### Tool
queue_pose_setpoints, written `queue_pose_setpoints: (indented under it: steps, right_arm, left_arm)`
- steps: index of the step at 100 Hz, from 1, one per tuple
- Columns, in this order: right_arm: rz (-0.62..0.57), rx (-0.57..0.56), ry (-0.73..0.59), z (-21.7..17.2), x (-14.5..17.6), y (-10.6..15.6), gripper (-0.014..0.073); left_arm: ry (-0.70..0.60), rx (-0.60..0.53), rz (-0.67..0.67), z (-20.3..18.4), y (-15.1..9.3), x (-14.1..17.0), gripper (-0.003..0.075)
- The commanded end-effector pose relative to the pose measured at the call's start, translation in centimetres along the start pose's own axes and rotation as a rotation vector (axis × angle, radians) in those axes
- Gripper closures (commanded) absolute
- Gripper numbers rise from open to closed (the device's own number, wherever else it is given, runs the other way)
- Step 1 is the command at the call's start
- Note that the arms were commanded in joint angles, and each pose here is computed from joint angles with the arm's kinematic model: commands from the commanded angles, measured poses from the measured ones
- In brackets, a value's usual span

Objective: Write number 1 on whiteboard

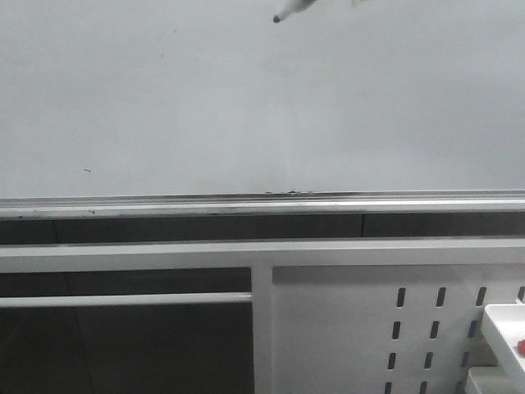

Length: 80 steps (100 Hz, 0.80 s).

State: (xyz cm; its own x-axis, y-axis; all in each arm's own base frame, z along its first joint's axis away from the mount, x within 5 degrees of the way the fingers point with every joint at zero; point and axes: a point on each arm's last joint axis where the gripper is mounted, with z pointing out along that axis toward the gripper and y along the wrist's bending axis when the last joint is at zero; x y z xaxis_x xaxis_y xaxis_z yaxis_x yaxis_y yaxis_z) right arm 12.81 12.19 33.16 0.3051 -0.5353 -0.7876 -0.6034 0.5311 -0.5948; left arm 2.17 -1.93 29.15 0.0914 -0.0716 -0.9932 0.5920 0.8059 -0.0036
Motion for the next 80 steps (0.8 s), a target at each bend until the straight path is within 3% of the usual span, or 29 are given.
queue_pose_setpoints:
  steps: [1, 23, 65, 80]
  right_arm:
    - [-0.036, 0.006, -0.047, 0.2, -1.1, -0.6, 0.0661]
    - [-0.059, 0.029, -0.055, 0.5, -2.0, -1.4, 0.0661]
    - [0.219, -0.003, -0.187, -0.9, -3.4, -1.6, 0.0664]
    - [0.226, -0.017, -0.209, -1.0, -3.6, -1.5, 0.0664]
  left_arm:
    - [-0.092, -0.008, -0.024, -0.1, 0.1, -1.4, 0.0740]
    - [-0.088, -0.007, -0.024, 0.0, 0.1, -1.4, 0.0740]
    - [-0.088, -0.007, -0.024, 0.0, 0.1, -1.4, 0.0740]
    - [-0.088, -0.007, -0.024, 0.0, 0.1, -1.4, 0.0740]
